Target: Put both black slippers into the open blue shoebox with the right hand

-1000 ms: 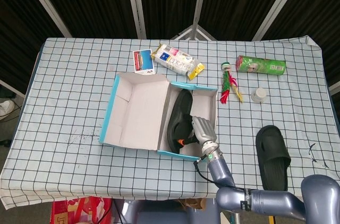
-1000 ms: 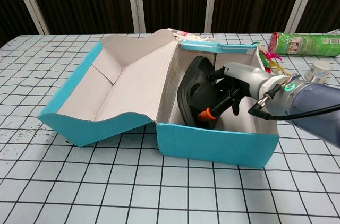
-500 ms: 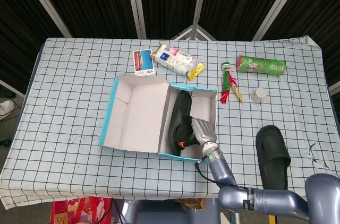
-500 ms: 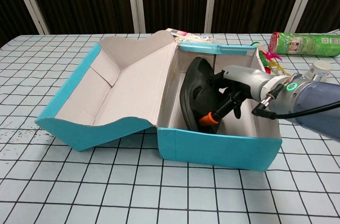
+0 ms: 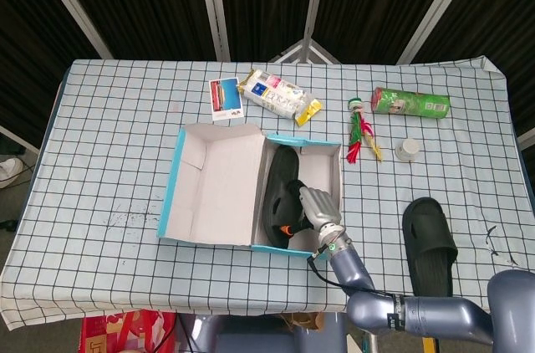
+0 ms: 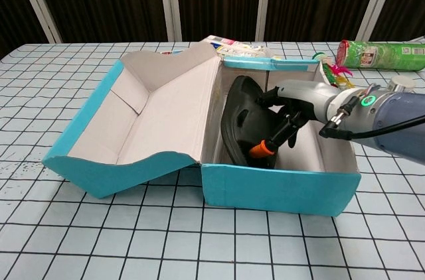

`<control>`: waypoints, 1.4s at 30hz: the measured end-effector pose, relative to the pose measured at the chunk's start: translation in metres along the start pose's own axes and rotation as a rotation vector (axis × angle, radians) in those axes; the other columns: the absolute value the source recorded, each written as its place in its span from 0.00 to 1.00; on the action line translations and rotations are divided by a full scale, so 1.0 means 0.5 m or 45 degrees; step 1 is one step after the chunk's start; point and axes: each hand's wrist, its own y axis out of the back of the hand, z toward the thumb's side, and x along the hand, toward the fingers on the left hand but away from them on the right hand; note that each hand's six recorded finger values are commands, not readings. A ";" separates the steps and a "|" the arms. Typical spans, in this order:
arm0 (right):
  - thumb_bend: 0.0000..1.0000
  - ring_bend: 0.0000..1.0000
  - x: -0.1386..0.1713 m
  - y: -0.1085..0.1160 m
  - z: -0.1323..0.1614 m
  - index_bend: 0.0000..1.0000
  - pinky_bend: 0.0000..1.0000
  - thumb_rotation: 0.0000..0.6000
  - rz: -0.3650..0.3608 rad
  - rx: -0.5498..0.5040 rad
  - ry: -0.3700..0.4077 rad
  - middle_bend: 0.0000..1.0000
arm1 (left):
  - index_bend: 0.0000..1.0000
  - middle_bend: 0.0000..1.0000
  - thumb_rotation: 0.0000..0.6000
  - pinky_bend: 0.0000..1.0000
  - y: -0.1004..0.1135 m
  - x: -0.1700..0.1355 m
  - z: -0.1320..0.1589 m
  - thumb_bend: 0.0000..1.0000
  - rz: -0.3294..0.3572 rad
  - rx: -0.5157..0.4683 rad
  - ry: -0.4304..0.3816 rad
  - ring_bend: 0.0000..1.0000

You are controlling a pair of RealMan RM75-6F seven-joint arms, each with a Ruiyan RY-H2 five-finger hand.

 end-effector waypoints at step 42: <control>0.20 0.02 0.052 0.125 0.038 0.01 0.06 1.00 -0.076 0.097 0.052 0.00 | 0.11 0.06 1.00 0.13 0.000 0.001 -0.001 0.37 0.000 0.001 0.006 0.03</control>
